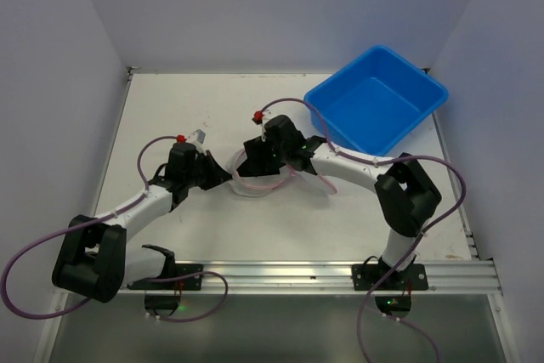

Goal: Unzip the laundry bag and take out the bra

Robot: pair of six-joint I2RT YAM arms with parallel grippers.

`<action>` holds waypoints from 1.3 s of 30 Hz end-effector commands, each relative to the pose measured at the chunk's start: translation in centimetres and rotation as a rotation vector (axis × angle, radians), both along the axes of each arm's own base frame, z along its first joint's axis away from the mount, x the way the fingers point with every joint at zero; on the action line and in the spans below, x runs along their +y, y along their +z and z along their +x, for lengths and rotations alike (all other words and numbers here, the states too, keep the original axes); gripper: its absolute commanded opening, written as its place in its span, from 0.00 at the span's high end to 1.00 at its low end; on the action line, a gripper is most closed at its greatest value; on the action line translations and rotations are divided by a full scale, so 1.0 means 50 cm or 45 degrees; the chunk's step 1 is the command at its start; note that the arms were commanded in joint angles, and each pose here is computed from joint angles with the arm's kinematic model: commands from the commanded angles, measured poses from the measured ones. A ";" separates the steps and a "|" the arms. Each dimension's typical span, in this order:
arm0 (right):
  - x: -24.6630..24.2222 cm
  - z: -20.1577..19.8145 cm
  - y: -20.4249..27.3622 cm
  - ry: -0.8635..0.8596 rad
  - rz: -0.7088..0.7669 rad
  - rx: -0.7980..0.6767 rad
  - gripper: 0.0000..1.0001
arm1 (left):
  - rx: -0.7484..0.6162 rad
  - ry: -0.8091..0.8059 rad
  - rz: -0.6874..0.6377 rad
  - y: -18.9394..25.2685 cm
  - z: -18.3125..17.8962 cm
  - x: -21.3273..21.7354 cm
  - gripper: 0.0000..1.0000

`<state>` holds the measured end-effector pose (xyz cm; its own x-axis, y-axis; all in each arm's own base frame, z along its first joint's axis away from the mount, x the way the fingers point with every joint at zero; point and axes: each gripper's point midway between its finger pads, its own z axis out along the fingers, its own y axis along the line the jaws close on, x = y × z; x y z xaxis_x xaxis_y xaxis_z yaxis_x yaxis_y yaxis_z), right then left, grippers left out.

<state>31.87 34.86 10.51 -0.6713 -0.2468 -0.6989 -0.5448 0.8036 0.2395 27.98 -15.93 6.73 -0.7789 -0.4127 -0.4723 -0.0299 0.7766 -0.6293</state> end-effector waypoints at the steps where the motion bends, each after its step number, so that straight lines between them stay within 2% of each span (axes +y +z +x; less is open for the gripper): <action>1: 0.046 -0.002 0.004 0.107 0.022 -0.051 0.09 | -0.057 -0.039 -0.009 0.023 0.011 -0.005 1.00; 4: 0.045 0.000 -0.030 0.100 0.002 -0.040 0.16 | -0.056 -0.049 -0.015 0.023 0.010 -0.008 1.00; 7: 0.042 0.003 -0.038 0.099 -0.007 -0.064 0.50 | -0.056 -0.049 -0.015 0.023 0.010 -0.008 1.00; 8: 0.036 0.005 -0.039 0.084 -0.019 -0.074 0.74 | -0.054 -0.049 -0.014 0.022 0.010 -0.008 1.00; 11: 0.025 0.000 -0.024 0.084 -0.025 -0.096 1.00 | -0.059 -0.046 -0.017 0.027 0.011 -0.008 0.99; 18: 0.000 -0.064 0.101 0.173 0.113 -0.145 1.00 | -0.056 -0.013 -0.004 0.027 0.008 0.001 0.82; 22: 0.002 -0.099 0.141 0.255 0.187 -0.138 1.00 | -0.048 -0.006 -0.013 0.021 0.006 0.000 0.79; 28: 0.019 -0.167 0.181 0.458 0.300 -0.062 1.00 | -0.046 -0.007 -0.028 0.023 0.004 -0.002 0.78; 31: 0.023 -0.203 0.225 0.565 0.378 -0.063 1.00 | -0.032 0.003 -0.014 0.020 0.002 0.002 0.83; 33: 0.025 -0.228 0.288 0.645 0.459 -0.094 1.00 | -0.024 0.004 -0.013 0.017 0.001 0.002 0.87; 36: 0.017 -0.236 0.366 0.655 0.497 -0.152 1.00 | -0.010 0.005 -0.010 0.010 0.000 0.003 0.92; 39: -0.012 -0.209 0.449 0.545 0.537 -0.263 1.00 | -0.006 -0.002 -0.016 0.010 -0.003 0.001 0.94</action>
<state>21.39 35.38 24.94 -0.5145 -0.2652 -0.8154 -0.8278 0.4014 0.3918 27.70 -15.93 6.82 -0.7832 -0.4126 -0.4651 -0.0332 0.7748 -0.6314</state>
